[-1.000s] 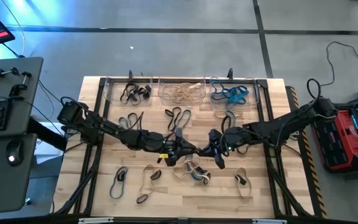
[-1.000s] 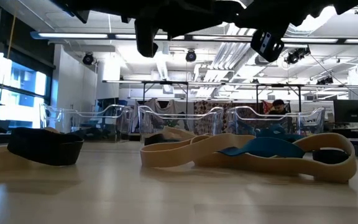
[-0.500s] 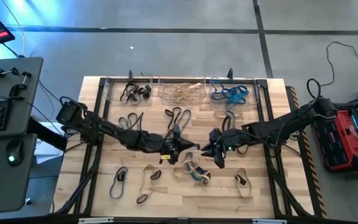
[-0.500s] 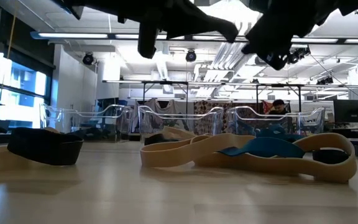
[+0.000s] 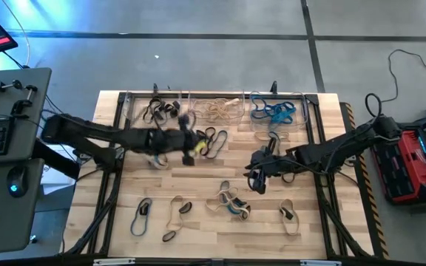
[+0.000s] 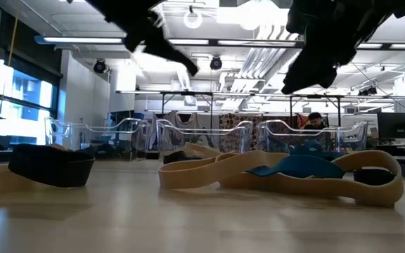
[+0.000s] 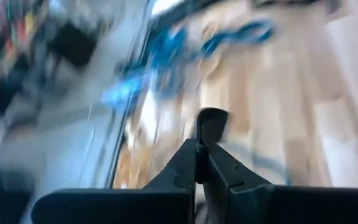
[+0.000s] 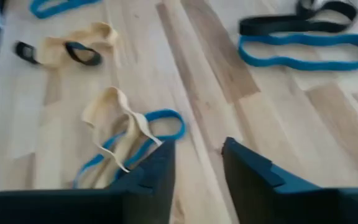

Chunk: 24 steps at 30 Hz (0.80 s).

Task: Sort rubber bands into baskets
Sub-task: Put the black rubber band into the left transparent bin

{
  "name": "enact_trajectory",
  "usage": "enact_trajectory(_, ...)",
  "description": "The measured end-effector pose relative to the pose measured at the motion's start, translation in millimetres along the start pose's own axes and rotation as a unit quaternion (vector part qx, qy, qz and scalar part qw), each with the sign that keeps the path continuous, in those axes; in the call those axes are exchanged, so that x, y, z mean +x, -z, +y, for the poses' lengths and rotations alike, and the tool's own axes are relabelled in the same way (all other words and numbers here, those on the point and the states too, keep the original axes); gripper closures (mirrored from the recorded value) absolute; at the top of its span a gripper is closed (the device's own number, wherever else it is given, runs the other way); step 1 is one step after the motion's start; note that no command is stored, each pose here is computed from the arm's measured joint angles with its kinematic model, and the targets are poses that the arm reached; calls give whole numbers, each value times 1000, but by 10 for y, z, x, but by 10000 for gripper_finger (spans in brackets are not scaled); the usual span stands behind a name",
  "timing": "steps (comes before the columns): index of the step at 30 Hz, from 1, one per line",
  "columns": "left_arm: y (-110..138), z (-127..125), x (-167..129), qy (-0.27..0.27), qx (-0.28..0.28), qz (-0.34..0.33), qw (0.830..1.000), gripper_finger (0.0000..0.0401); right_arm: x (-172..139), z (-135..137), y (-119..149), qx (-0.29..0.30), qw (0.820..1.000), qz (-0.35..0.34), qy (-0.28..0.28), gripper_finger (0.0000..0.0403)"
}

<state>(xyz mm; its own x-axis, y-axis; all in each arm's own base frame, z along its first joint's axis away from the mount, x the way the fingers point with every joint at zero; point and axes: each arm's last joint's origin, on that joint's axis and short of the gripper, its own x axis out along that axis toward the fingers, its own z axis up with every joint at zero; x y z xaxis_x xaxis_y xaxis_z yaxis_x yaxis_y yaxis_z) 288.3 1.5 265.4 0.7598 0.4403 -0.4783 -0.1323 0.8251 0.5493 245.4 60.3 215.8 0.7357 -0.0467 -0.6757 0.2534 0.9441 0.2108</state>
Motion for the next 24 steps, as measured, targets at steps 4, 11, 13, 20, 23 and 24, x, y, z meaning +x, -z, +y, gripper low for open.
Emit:
enact_trajectory(4,262,377,-153,-38,-94,86,991,400,-1,-15,16,-4,1000,5,13,345)
enact_trajectory(11,746,975,-345,-113,-191,202,954,400,-1,-16,18,-17,1000,6,13,389)
enact_trajectory(13,885,1120,-333,-111,-213,224,945,400,-1,-16,17,-18,1000,6,13,390)
enact_trajectory(20,1345,1484,-127,-66,-274,270,921,400,-1,-19,22,-19,1000,9,14,399)
enact_trajectory(23,1560,1577,-19,-53,-291,301,906,400,-2,-19,22,-19,1000,9,15,402)
enact_trajectory(24,1628,1598,20,-46,-295,311,902,400,-2,-19,22,-19,1000,9,15,402)
